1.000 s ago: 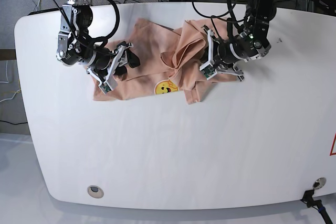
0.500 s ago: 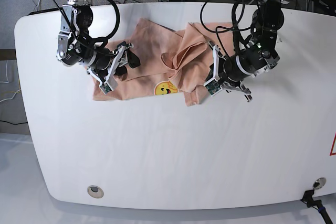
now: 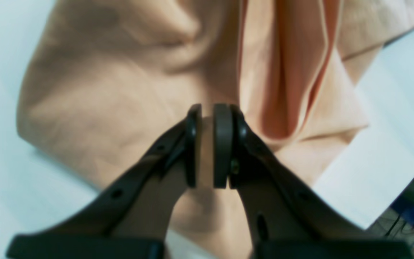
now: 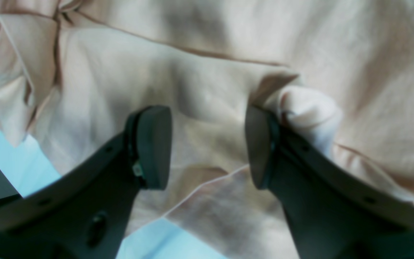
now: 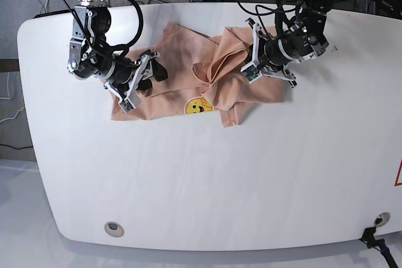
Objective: Fold the T-shirt properly
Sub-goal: 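Press the folded end flat with the left gripper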
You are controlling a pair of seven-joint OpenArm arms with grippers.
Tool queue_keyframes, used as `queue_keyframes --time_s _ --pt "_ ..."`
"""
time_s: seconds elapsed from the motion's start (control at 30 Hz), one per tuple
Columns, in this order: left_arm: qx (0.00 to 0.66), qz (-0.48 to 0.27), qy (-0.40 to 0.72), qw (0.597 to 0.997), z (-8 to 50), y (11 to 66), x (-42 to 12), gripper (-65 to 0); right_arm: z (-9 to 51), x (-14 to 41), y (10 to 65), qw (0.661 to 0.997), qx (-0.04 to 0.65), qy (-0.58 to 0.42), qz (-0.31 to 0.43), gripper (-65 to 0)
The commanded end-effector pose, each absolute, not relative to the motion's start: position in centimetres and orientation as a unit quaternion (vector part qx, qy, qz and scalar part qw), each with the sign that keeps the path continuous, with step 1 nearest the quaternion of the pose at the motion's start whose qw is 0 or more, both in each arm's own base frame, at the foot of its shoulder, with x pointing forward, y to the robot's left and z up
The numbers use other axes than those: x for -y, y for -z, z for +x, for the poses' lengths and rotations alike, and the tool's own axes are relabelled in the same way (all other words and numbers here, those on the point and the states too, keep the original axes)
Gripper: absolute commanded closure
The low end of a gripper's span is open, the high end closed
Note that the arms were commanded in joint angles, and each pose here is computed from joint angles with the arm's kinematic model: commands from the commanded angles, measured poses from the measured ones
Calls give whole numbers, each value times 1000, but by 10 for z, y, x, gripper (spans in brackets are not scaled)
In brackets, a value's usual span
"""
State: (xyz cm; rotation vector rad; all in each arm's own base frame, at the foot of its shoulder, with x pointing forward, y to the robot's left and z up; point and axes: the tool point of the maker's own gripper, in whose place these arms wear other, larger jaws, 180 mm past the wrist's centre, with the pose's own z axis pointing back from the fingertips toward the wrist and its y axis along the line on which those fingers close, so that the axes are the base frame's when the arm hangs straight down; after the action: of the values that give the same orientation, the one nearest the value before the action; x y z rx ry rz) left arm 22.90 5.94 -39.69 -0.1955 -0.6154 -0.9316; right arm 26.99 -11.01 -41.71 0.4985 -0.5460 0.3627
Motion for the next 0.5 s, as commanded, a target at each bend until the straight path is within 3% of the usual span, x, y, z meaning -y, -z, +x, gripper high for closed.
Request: queue_keyframes --time_s 0.0,0.47 --pt "314 -107 436 837 235 387 -47 -44 265 118 424 926 244 -184 222 -326" --pt "317 -187 453 812 214 385 28 -44 265 118 423 926 245 -184 222 -326"
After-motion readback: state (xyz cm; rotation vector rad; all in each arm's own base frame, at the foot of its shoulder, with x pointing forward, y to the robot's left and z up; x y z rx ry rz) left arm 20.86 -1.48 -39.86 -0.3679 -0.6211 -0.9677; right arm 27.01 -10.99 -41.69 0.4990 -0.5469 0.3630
